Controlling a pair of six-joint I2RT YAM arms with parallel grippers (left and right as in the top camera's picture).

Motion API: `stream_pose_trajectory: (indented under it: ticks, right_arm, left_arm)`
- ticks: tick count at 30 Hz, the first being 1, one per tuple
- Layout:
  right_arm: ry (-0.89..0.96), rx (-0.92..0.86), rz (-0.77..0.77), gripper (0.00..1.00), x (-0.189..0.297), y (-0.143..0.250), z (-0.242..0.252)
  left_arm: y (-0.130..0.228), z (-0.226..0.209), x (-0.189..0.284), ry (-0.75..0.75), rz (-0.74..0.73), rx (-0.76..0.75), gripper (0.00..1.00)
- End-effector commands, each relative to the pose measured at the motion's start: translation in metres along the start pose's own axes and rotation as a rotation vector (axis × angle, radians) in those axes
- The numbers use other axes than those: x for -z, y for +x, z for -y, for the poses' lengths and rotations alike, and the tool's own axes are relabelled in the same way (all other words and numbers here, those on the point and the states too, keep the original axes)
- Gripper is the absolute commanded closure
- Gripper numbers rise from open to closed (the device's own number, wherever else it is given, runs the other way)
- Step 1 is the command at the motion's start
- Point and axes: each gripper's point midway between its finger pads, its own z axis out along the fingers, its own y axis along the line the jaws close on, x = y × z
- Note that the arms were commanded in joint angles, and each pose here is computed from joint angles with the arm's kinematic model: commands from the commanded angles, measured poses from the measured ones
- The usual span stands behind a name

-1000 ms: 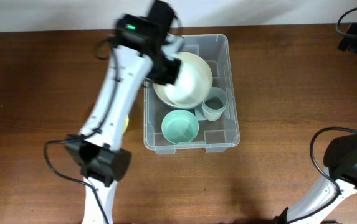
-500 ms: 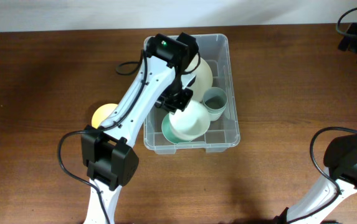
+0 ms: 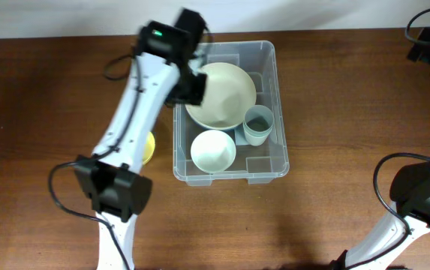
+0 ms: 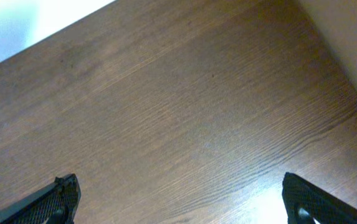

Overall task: Pack container
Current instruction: 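Lift the white bowl and lower it onto the mint bowl in the bin, then move the left gripper to the yellow bowl and grasp its rim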

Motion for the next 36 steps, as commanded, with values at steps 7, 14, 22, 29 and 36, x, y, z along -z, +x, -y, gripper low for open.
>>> stream_pose_trajectory:
  ticks: [7, 14, 22, 29, 36]
  right_arm:
    - [0.006, -0.013, 0.030, 0.01, 0.010, -0.007, 0.002]
    - [0.006, -0.013, 0.030, 0.01, 0.010, -0.007, 0.002]
    - [0.006, -0.013, 0.030, 0.01, 0.010, -0.007, 0.002]
    - [0.006, -0.013, 0.030, 0.01, 0.010, -0.007, 0.002]
    - [0.006, -0.013, 0.030, 0.01, 0.010, -0.007, 0.002]
  left_arm:
    - [-0.002, -0.149, 0.031, -0.069, 0.044, 0.499, 0.43]
    - [0.010, -0.184, 0.025, -0.135, 0.008, 0.516, 0.42]
    - [0.049, -0.196, -0.031, -0.239, -0.205, 0.439, 0.42]
    - [0.052, -0.177, -0.087, -0.071, -0.240, 0.233, 0.42]
    - [0.088, -0.177, -0.135, -0.037, -0.337, 0.184, 0.44]
